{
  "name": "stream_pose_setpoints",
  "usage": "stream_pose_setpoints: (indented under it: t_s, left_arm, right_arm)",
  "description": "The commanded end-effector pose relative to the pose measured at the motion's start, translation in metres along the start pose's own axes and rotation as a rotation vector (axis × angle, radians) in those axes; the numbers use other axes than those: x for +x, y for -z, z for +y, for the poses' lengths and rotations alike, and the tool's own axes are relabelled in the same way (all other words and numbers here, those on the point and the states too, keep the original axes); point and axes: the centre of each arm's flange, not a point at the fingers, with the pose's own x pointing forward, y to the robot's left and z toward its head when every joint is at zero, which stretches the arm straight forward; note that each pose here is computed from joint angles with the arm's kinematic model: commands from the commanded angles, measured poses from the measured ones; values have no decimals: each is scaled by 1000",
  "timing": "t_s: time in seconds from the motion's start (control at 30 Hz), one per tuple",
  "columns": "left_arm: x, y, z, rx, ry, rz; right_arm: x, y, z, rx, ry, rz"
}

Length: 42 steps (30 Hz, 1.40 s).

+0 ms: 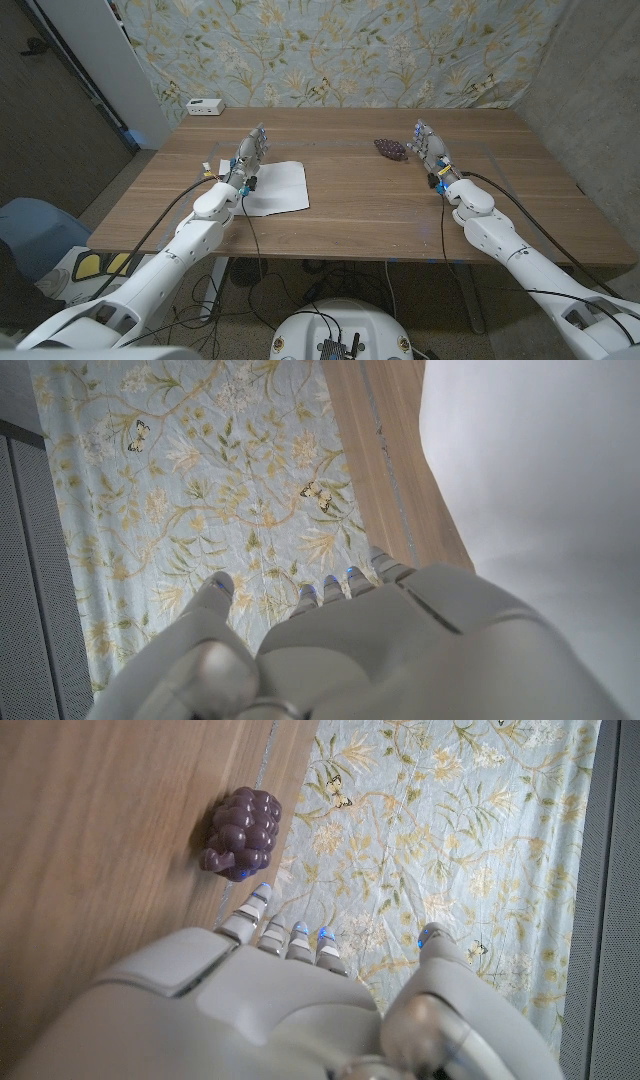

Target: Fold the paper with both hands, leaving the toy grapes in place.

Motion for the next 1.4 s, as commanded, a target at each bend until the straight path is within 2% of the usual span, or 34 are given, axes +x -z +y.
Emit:
stream_pose_setpoints:
  t_s: [0.03,0.43,0.8,1.4]
  left_arm:
    - [-6,-3,3,37,-20,4]
    - [-16,-15,11,190,-37,1]
    - [-29,-21,21,214,-61,-3]
    - [-43,-25,36,230,-84,14]
  right_arm:
    - [2,-4,4,-41,-7,-6]
    - [8,-17,22,-151,-59,-17]
    - [17,-31,44,-258,-126,-28]
    - [31,-42,72,-380,-213,-32]
